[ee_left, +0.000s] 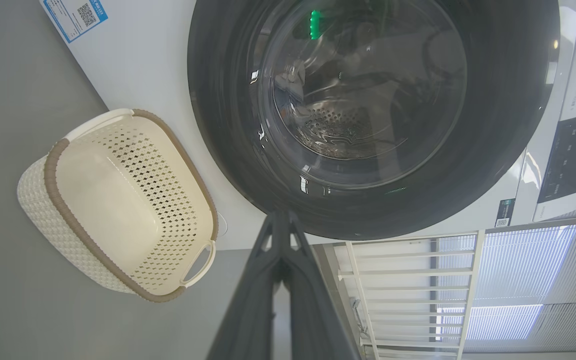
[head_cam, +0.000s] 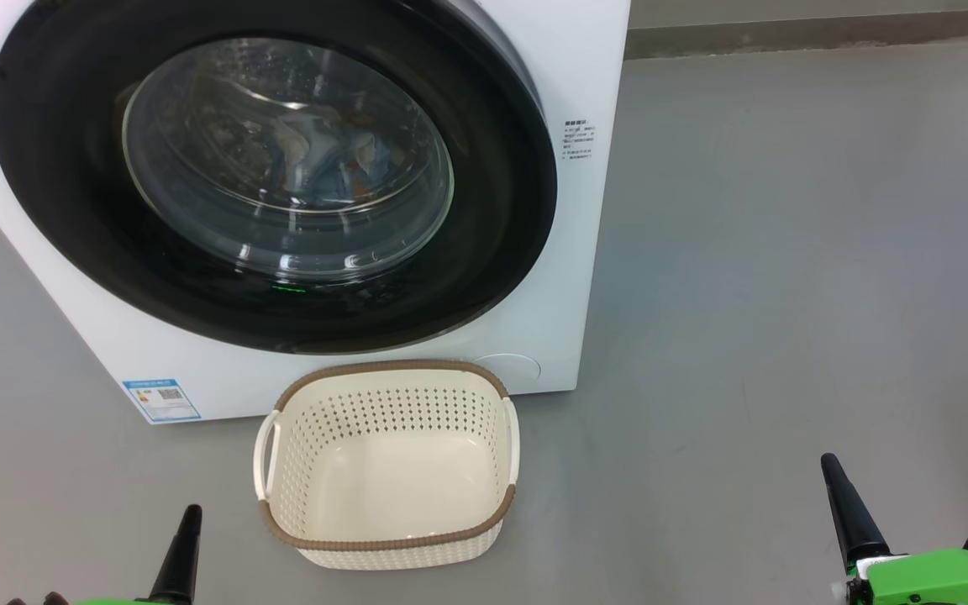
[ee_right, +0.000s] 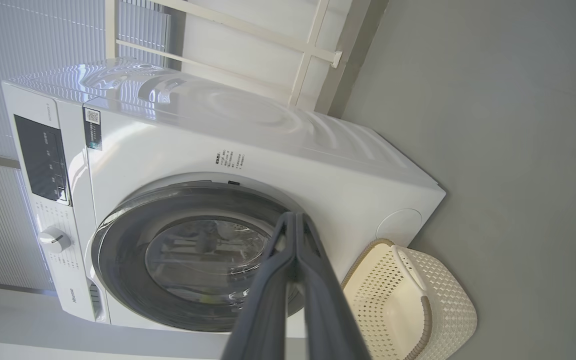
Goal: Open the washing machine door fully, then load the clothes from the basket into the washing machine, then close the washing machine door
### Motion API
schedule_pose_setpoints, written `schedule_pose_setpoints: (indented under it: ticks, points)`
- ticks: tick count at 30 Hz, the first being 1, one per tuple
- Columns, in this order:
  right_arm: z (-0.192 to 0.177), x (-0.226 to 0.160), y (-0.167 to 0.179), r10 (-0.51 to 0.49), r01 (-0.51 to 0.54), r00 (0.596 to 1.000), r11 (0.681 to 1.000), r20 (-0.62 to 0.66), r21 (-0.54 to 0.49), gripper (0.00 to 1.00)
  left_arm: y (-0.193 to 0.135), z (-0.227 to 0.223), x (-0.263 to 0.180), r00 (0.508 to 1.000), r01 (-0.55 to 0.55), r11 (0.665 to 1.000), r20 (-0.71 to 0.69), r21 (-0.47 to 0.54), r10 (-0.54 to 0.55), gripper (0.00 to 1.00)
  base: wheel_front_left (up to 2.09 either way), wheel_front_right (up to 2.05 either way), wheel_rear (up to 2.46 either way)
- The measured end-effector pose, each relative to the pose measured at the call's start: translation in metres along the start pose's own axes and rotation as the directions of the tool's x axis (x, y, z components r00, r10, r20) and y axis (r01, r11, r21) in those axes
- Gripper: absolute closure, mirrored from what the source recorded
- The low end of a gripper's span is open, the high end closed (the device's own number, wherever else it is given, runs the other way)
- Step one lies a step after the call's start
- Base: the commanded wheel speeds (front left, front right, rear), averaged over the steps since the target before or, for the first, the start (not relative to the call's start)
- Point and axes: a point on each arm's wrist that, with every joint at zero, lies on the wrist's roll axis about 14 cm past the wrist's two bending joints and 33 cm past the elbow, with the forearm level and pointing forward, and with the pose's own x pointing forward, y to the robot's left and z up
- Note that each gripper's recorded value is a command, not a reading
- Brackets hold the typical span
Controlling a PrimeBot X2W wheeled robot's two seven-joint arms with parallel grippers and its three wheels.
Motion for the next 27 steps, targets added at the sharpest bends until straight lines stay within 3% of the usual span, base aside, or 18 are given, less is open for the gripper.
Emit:
schedule_pose_setpoints:
  ticks: [21, 27]
  points:
    - [-0.001, 0.011, 0.012, 0.040, -0.035, 0.999, 0.970, -0.015, 0.243, 1.00, -0.012, 0.003, 0.010, 0.999, 0.040, 0.975, -0.012, -0.219, -0.044, 1.00, 0.00, 0.00, 0.00]
    - [0.000, 0.012, 0.013, 0.045, -0.040, 0.999, 0.964, -0.011, 0.263, 1.00, -0.016, 0.004, 0.011, 0.999, 0.049, 0.972, -0.009, -0.229, -0.053, 1.00, 0.00, 0.00, 0.00]
